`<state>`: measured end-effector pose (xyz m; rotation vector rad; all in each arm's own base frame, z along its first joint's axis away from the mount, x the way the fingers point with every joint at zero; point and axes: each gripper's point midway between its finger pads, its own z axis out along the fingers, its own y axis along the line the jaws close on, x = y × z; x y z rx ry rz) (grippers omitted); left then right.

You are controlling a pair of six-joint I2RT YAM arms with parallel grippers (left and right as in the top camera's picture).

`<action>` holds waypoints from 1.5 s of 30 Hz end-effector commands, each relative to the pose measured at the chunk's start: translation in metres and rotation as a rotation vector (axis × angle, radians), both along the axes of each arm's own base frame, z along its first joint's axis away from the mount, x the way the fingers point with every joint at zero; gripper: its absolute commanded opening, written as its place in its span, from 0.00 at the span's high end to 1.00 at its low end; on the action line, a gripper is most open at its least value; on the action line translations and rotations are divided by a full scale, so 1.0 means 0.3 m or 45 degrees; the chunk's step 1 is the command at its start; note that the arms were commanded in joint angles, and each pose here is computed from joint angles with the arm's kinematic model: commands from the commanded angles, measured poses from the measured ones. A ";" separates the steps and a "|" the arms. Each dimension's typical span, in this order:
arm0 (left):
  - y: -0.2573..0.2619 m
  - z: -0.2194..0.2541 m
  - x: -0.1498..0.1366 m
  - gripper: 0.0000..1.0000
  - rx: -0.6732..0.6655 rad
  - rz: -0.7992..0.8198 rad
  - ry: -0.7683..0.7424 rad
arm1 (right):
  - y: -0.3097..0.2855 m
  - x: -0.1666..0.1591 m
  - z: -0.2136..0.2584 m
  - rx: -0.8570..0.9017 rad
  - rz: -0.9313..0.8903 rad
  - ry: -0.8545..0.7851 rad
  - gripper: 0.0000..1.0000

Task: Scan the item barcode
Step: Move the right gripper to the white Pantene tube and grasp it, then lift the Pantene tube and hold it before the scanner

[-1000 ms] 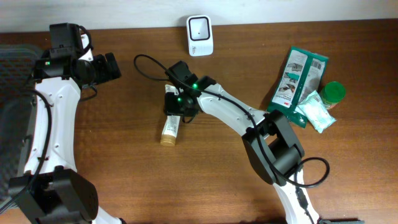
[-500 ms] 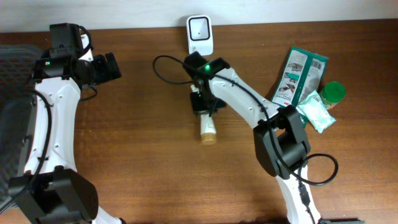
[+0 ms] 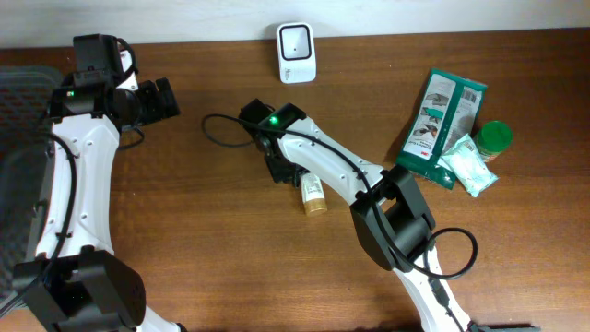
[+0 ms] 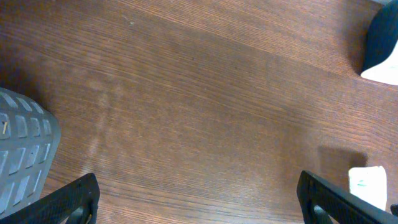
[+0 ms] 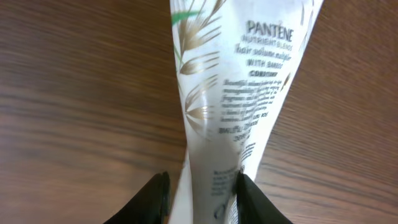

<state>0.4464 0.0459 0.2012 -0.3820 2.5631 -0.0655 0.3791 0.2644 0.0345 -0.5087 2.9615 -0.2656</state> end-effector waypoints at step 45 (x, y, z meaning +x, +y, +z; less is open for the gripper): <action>0.005 0.022 0.001 0.01 0.006 -0.003 -0.022 | 0.039 0.033 0.167 0.560 -0.091 0.237 0.96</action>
